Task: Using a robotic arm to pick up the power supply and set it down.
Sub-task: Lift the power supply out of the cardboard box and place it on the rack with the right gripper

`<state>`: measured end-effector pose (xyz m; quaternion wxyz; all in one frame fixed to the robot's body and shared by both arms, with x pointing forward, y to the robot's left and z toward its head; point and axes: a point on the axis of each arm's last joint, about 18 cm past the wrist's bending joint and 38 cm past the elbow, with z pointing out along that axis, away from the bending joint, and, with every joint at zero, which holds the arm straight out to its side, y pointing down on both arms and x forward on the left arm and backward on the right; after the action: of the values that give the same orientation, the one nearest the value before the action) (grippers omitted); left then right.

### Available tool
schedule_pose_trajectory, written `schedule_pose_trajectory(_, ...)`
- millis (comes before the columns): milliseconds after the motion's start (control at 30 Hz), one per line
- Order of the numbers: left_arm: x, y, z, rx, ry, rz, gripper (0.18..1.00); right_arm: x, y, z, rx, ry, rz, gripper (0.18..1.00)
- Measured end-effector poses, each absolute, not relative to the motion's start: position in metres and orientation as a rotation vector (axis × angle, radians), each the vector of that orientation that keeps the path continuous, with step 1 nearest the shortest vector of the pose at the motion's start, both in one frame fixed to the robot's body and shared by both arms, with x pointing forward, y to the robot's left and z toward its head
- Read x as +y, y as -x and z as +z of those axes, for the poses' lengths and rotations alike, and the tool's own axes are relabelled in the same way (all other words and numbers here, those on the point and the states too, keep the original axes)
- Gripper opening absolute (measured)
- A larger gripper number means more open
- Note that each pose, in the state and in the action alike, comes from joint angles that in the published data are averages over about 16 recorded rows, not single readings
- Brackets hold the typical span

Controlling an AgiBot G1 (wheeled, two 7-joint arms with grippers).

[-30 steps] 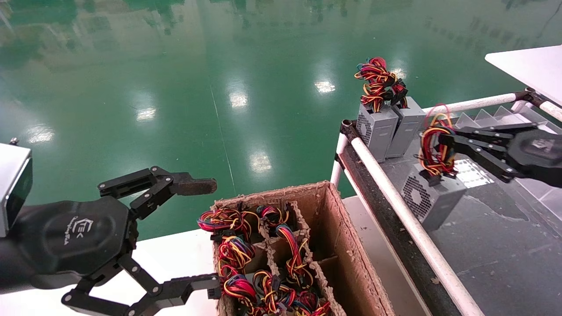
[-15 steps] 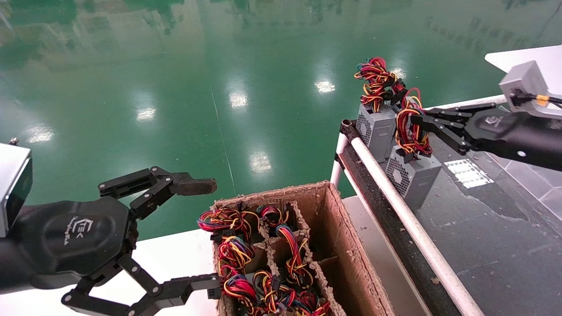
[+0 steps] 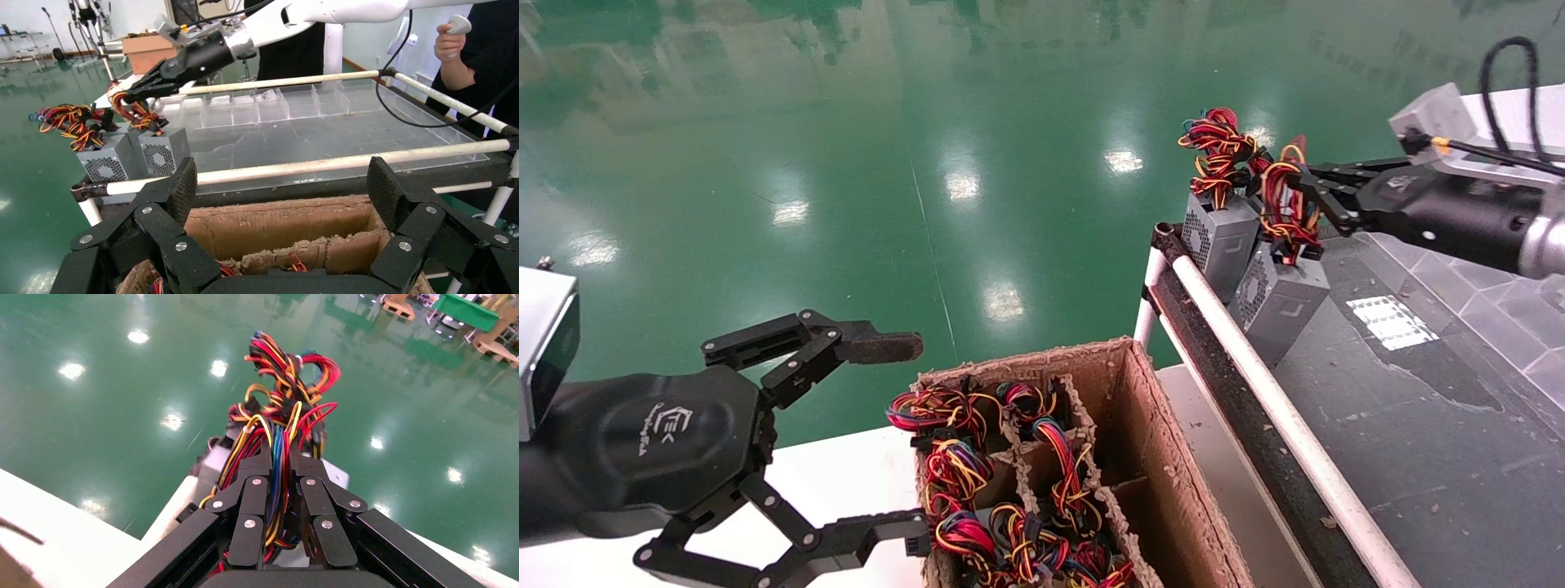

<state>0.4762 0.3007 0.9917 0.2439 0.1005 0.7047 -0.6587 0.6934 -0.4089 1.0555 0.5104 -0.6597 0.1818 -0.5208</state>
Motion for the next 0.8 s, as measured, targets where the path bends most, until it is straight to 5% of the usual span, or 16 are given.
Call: schedule_pose_trajectory(800, 0.301, -0.476, 0.992, 1.925, -0.274, -1.799, 1.001, -0.362, -0.710, 1.077, 0.362, 1.604, -1.261, 0.235)
